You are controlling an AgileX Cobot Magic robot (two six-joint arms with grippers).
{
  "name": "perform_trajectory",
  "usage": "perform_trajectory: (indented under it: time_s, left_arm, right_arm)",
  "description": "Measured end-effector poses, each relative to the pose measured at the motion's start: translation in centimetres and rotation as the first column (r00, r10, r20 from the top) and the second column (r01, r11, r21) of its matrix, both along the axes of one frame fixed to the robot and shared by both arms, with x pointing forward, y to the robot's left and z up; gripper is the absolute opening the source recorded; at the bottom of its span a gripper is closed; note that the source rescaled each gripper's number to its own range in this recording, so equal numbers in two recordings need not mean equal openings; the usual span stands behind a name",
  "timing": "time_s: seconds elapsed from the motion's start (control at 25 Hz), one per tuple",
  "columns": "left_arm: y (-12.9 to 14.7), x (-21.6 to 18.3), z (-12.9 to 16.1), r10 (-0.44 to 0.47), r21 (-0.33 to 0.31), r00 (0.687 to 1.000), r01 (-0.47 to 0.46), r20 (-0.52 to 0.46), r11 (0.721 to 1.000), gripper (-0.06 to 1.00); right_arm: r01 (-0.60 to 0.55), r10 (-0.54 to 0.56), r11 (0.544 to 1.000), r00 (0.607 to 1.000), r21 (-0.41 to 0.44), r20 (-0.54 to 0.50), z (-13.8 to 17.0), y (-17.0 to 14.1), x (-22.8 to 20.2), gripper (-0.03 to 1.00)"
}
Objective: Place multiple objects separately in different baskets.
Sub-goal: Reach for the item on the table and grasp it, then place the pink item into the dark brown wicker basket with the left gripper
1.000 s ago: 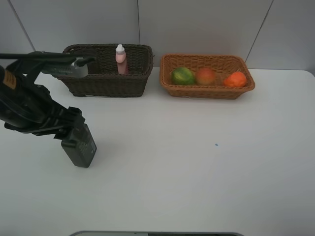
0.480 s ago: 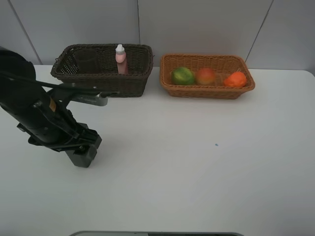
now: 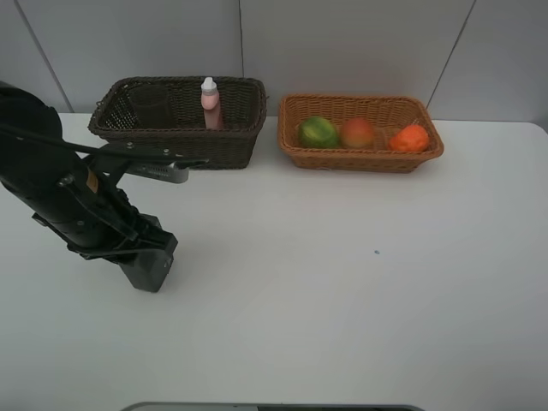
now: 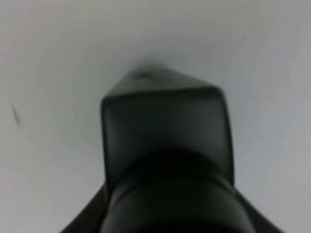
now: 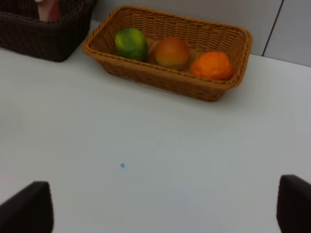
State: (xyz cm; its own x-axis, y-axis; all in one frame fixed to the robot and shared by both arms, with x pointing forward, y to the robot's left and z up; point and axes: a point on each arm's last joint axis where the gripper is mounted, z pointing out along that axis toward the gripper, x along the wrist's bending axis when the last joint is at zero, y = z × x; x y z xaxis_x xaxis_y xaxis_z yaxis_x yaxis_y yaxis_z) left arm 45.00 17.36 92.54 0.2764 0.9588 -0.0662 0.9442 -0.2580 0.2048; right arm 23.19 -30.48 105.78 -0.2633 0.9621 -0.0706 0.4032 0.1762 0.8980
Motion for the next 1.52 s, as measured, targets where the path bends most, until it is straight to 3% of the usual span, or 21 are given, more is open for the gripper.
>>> perform_trajectory:
  time_s: [1.08, 1.24, 1.52]
  left_arm:
    - [0.0, -0.1, 0.2, 0.001, -0.003, 1.000, -0.001, 0.004, 1.000, 0.46]
    - [0.0, -0.1, 2.2, 0.001, -0.023, 0.999, 0.000, 0.034, 1.000, 0.46]
    - [-0.8, 2.5, 8.7, 0.015, -0.074, 0.990, -0.005, 0.142, 0.997, 0.46]
  right_arm:
    - [0.000, 0.000, 1.000, 1.000, 0.000, 0.000, 0.0, 0.0, 0.0, 0.99]
    - [0.000, 0.000, 1.000, 1.000, 0.000, 0.000, 0.0, 0.0, 0.0, 0.99]
    - [0.000, 0.000, 1.000, 1.000, 0.000, 0.000, 0.0, 0.0, 0.0, 0.99]
